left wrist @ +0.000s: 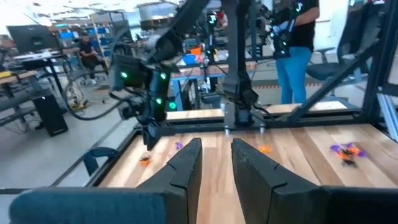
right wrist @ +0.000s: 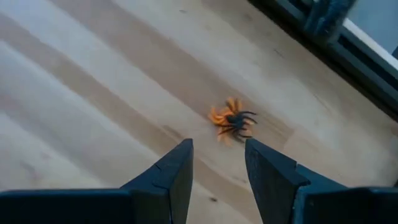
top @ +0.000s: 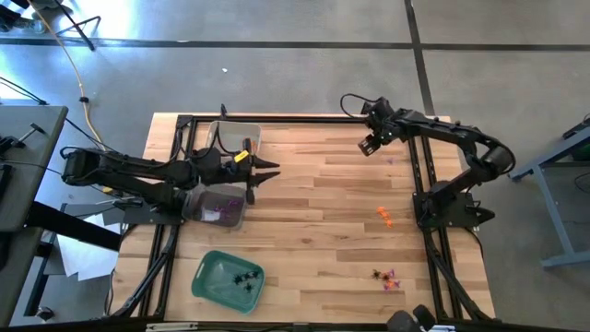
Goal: Sort Halloween decoration
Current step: Put the top right black spider into the green bin
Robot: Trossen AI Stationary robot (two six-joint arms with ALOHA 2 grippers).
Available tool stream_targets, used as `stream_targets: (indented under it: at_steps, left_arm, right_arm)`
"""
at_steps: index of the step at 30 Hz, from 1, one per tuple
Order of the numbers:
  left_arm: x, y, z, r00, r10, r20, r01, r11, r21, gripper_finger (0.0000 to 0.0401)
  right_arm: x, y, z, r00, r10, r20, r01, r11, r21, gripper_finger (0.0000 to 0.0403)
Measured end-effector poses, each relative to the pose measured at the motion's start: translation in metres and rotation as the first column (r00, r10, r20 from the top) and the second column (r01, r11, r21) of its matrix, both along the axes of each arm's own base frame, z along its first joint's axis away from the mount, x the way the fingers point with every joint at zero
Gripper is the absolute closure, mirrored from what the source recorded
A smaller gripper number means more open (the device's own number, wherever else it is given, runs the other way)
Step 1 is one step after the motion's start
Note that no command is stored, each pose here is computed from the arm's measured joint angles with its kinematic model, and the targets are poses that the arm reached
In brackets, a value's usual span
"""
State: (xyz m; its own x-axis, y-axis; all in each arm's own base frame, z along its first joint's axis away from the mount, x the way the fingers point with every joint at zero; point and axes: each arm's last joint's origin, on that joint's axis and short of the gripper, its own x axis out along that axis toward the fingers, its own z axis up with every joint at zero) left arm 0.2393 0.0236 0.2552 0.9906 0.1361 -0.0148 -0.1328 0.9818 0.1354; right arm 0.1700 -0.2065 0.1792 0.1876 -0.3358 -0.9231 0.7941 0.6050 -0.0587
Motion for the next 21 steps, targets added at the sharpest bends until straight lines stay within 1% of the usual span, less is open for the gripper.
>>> stream_targets:
  at_steps: [4, 8, 16, 21]
  left_arm:
    - [0.000, 0.004, 0.001, 1.000, 0.019, 0.013, -0.019, 1.000, 0.001, 0.0325]
    - [-0.001, 0.007, 0.001, 1.000, 0.028, 0.012, -0.028, 1.000, 0.001, 0.0325]
    - [-0.001, 0.009, 0.001, 0.999, 0.041, 0.012, -0.041, 0.999, 0.001, 0.0325]
    - [-0.001, 0.009, 0.001, 0.999, 0.040, 0.012, -0.040, 0.999, 0.001, 0.0325]
  right_arm:
    - [-0.007, -0.004, -0.006, 0.999, -0.037, 0.015, 0.037, 0.999, -0.012, 0.0261]
    - [-0.010, -0.009, -0.012, 0.994, -0.103, 0.042, 0.104, 0.994, -0.018, 0.0261]
    - [-0.006, -0.015, -0.028, 0.988, -0.151, 0.031, 0.151, 0.989, 0.005, 0.0261]
    - [-0.002, -0.019, -0.037, 0.987, -0.156, 0.037, 0.156, 0.988, 0.003, 0.0261]
